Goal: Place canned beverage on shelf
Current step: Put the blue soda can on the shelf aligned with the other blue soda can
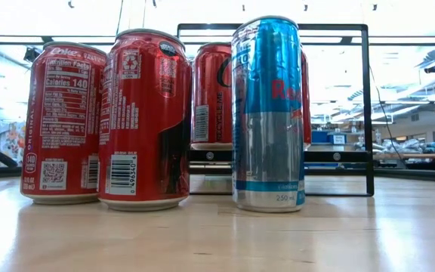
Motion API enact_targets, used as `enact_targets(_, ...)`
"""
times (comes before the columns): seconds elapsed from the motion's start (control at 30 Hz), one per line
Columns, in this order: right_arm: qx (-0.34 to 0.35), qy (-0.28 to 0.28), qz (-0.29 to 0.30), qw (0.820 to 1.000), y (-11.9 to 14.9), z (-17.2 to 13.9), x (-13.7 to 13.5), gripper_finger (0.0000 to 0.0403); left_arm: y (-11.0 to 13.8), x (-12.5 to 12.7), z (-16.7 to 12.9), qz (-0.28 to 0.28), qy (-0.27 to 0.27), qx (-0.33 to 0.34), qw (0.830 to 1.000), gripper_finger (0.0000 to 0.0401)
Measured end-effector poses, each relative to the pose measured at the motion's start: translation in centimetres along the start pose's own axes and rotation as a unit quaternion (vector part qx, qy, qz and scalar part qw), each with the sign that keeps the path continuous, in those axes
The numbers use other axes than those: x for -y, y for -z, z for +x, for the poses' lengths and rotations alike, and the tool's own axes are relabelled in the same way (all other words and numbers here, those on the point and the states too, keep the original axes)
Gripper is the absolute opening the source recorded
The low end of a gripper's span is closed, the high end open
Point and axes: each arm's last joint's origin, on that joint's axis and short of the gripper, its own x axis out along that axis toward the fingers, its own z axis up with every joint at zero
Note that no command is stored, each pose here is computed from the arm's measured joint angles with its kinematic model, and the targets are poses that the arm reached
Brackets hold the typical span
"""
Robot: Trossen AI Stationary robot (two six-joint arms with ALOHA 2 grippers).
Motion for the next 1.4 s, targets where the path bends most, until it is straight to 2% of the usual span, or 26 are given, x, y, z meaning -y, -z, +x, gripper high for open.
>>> enact_targets(0.17,-0.028,0.003,-0.007,1.000,0.6,1.9,-0.1,0.0327,0.1,0.7,-1.1,-0.004,0.030,0.023,0.999,0.0318)
enact_targets(0.33,-0.049,-0.001,-0.015,0.999,1.2,3.4,-0.4,0.0361,0.9,1.2,-1.8,-0.006,0.036,0.013,0.999,0.0318)
enact_targets(0.43,-0.038,0.013,-0.016,0.999,1.2,3.8,-0.5,0.0375,1.5,1.5,-2.0,-0.004,0.033,-0.002,0.999,0.0318)
enact_targets(0.8,-0.013,0.053,-0.037,0.998,1.7,5.3,-0.9,0.0377,2.3,1.7,-2.2,-0.013,0.021,-0.025,0.999,0.0318)
enact_targets(1.0,-0.016,0.059,-0.041,0.997,1.8,4.9,-1.2,0.0377,2.5,1.6,-2.2,-0.010,0.014,-0.035,0.999,0.0318)
enact_targets(1.17,0.000,0.085,-0.055,0.995,0.3,2.7,-2.1,0.0377,2.5,1.6,-2.2,-0.009,0.012,-0.037,0.999,0.0318)
enact_targets(1.4,0.019,0.067,-0.042,0.997,-0.5,1.0,-3.5,0.0377,2.6,1.6,-2.2,-0.005,0.013,-0.037,0.999,0.0318)
